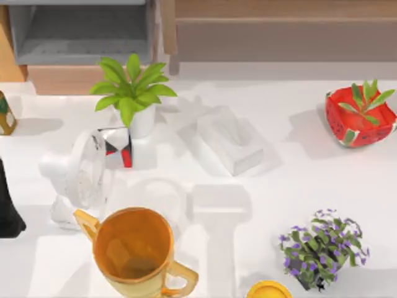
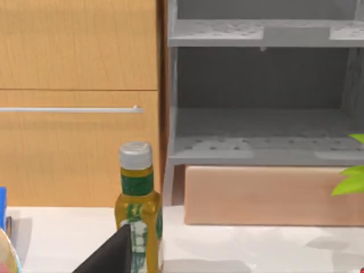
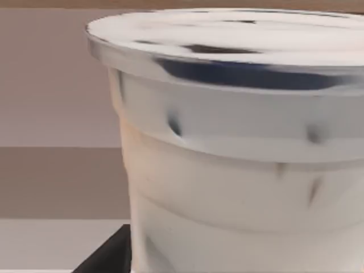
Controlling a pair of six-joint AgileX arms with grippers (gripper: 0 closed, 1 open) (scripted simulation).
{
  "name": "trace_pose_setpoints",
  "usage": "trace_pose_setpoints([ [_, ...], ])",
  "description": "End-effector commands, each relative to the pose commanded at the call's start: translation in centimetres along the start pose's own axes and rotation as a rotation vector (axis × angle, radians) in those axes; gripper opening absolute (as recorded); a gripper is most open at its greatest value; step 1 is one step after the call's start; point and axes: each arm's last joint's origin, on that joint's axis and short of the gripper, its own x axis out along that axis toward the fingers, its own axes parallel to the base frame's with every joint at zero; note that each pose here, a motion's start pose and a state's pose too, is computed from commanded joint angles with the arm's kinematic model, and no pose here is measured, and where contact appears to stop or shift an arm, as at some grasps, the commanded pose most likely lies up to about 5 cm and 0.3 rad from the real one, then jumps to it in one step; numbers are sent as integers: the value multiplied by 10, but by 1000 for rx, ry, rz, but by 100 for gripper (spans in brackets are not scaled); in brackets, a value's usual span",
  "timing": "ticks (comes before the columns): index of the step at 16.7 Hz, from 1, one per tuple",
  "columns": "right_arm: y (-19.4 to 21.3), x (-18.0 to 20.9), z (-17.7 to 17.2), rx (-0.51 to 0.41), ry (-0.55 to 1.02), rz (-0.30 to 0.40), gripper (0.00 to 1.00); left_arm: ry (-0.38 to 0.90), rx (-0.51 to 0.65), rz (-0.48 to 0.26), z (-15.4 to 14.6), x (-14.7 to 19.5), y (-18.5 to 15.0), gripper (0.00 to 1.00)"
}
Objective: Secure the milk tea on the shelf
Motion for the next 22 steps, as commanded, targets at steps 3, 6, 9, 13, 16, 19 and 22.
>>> trace_pose_setpoints([
  [3,5,26,2,-2,-3,1,100,0,0,0,0,0,0,100],
  [6,10,34,1,0,-1,1,100,0,0,0,0,0,0,100],
  [9,10,34,1,0,-1,1,92,0,0,0,0,0,0,100],
  [13,10,34,1,0,-1,1,62,0,0,0,0,0,0,100],
  [16,10,34,1,0,-1,1,40,0,0,0,0,0,0,100],
  [19,10,34,1,0,-1,1,17,0,0,0,0,0,0,100],
  [22,10,34,1,0,-1,1,0,0,0,0,0,0,0,100],
])
